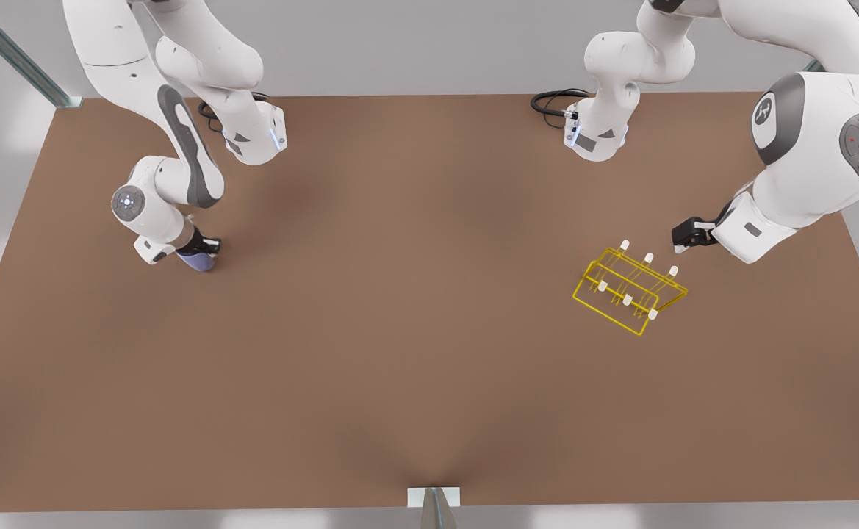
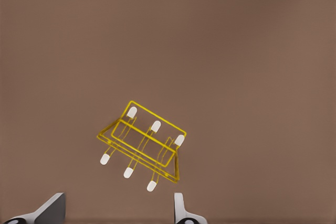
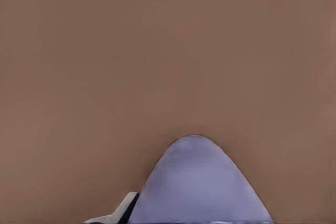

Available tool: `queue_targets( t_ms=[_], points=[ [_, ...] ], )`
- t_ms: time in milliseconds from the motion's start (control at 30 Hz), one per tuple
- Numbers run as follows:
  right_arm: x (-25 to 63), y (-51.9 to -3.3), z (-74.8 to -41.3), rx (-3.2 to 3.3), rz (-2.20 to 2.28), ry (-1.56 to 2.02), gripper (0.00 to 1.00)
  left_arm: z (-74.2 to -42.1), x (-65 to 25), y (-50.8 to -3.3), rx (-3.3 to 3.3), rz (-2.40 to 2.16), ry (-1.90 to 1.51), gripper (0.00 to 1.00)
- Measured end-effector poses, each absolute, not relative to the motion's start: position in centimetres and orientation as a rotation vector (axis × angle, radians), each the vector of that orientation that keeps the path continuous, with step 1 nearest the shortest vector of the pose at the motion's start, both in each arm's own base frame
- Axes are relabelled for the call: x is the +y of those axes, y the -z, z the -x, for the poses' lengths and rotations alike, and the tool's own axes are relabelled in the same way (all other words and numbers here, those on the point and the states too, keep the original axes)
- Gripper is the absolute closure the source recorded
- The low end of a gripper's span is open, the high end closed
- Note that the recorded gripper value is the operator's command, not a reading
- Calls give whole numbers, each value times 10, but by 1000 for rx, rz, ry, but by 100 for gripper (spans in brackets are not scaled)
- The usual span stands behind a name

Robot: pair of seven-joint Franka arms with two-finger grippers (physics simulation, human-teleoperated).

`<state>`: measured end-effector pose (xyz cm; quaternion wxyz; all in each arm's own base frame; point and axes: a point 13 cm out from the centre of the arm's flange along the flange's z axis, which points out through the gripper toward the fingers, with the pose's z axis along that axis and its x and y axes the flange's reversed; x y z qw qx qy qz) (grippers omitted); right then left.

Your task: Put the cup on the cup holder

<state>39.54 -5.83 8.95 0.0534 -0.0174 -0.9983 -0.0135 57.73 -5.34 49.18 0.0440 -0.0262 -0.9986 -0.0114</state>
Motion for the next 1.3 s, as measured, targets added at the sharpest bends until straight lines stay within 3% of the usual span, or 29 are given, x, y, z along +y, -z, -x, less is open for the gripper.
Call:
queue_targets(
  t_ms=[200,433,567,733,1033,1300],
  points=[
    [-58,-118,-435,-3070,9,32,79,-577,-53,-491,-3050,79,35,0],
    [-38,-189,-515,-3108,-88,39,79,-577,-56,-490,-3047,86,36,0],
    [10,-227,-568,-3108,-200,86,79,-575,-60,-485,-3032,96,39,0],
    [72,-241,-614,-3031,-268,218,79,-574,-60,-479,-3015,97,42,0],
    [204,-238,-616,-2754,-223,717,79,-572,-63,-476,-3005,106,44,0],
    [414,-244,-634,-2363,-249,1368,79,-572,-64,-474,-2999,107,45,0]
  ],
)
